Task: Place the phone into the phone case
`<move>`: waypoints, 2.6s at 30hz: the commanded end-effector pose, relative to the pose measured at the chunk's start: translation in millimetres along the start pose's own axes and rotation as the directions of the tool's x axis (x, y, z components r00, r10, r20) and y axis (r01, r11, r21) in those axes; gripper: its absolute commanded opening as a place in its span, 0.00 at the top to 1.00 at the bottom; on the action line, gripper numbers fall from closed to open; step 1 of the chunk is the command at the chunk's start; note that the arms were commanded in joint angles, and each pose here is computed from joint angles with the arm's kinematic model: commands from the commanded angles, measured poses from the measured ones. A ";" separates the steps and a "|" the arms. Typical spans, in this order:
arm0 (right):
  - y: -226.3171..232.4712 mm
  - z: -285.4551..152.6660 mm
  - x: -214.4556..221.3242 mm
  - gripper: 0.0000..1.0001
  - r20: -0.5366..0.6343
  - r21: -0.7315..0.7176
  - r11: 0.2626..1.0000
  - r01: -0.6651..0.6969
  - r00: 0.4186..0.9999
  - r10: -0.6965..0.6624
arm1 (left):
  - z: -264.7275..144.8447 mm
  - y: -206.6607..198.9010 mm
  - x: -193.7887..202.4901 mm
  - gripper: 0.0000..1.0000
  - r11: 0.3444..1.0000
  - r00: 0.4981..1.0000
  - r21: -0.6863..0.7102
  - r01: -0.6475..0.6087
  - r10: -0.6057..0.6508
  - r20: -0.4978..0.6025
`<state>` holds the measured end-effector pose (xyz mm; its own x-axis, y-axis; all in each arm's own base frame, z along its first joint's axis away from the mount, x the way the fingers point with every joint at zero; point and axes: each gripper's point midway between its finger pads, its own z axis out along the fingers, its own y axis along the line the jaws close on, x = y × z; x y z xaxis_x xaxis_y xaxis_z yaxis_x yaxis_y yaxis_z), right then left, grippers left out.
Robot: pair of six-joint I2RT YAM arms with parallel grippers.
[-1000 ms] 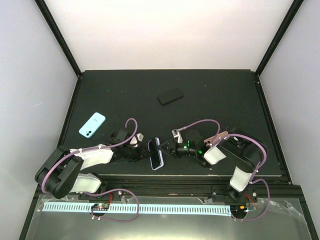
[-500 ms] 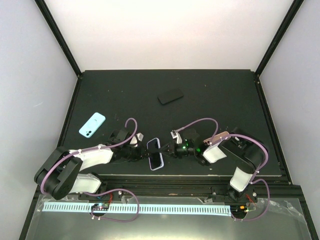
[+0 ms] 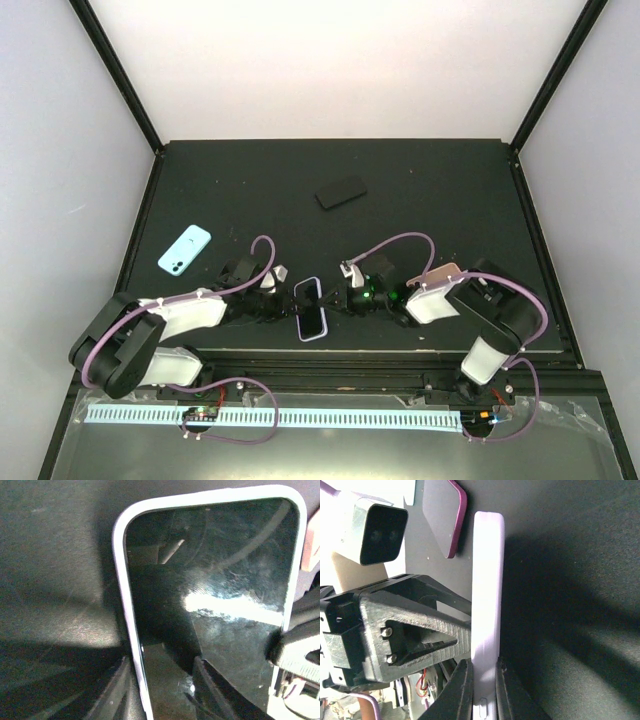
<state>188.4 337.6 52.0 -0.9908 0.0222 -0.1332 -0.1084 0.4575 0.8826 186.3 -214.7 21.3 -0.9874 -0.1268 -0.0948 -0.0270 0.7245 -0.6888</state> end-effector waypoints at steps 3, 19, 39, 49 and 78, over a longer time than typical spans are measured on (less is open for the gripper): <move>26.4 -9.7 -11.6 0.96 0.068 -0.030 0.994 0.102 0.993 -0.100 | -12.1 19.1 7.1 0.51 0.996 0.999 -0.078 0.038 -0.038 -0.003; 135.5 -75.8 -17.3 0.96 0.230 -0.372 0.885 0.282 0.951 -0.206 | -101.6 -86.4 -8.5 0.35 0.858 0.987 0.488 -0.159 0.126 0.100; 127.5 -66.5 -15.5 0.72 0.141 -0.452 0.874 0.181 0.981 -0.131 | -124.4 -116.2 -18.3 0.90 0.781 0.981 0.596 -0.188 0.115 0.159; 109.0 -61.3 7.5 0.43 0.037 -0.420 0.896 0.144 0.989 -0.141 | -136.6 -126.7 -28.8 0.94 0.772 0.966 0.592 -0.231 0.110 0.234; 129.0 -71.8 23.4 0.99 0.003 -0.473 0.874 0.107 0.993 -0.120 | -135.3 -119.3 -46.6 0.95 0.834 0.935 0.468 -0.291 0.145 0.323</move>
<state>150.4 334.1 167.1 -0.9832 -0.0321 -0.1797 -0.1814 0.0580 0.9817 201.0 -207.9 187.7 -0.9366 -0.2099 -0.2806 0.2210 0.2678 -0.9378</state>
